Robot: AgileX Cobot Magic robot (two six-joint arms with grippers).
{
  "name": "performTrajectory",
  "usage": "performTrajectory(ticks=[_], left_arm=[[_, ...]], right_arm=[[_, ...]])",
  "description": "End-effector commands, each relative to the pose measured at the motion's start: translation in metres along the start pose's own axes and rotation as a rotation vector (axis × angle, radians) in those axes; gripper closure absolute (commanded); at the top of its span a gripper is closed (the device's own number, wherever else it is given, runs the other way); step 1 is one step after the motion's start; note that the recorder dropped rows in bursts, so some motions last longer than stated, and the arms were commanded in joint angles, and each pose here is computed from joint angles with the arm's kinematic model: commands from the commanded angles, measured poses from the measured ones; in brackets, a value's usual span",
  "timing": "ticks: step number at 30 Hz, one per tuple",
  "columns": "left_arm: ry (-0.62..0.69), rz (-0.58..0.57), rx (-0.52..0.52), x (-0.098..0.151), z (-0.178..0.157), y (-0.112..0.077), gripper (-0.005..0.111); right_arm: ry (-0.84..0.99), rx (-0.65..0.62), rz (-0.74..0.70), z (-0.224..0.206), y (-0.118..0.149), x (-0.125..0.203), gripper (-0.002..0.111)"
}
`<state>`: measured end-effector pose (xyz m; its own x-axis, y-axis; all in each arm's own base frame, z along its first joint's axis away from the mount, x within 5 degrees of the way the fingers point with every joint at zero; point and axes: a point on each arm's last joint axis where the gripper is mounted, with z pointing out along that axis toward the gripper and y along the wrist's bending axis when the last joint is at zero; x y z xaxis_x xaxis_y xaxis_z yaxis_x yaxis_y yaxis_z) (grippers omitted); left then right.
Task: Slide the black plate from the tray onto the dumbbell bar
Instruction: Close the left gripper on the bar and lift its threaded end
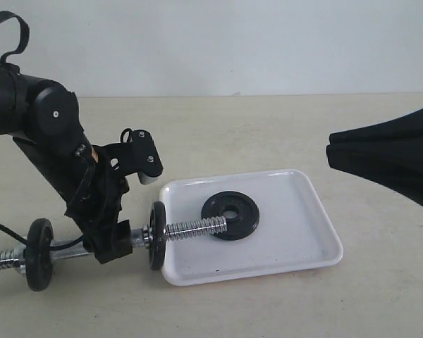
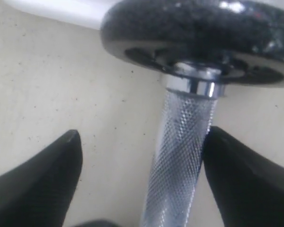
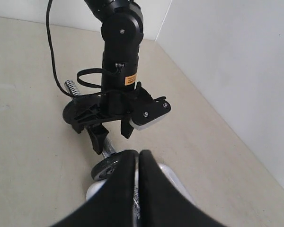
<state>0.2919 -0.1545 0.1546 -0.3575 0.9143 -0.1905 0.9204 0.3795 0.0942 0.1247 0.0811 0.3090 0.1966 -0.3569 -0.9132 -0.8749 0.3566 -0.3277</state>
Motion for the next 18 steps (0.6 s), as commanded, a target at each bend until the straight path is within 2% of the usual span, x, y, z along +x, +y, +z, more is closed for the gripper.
performTrajectory(ticks=[1, 14, 18], left_arm=[[-0.018, -0.011, -0.004, -0.006, 0.008, -0.002, 0.041], [0.035, -0.029, 0.047, -0.004, 0.036, -0.005, 0.055], [0.055, -0.042, 0.065, -0.002, 0.045, -0.006, 0.065]], right_arm=[[-0.006, 0.006, 0.001, 0.000, -0.001, -0.002, 0.108], [-0.007, 0.005, 0.009, 0.000, -0.001, -0.002, 0.108], [-0.007, 0.005, 0.009, 0.000, -0.001, -0.002, 0.108]])
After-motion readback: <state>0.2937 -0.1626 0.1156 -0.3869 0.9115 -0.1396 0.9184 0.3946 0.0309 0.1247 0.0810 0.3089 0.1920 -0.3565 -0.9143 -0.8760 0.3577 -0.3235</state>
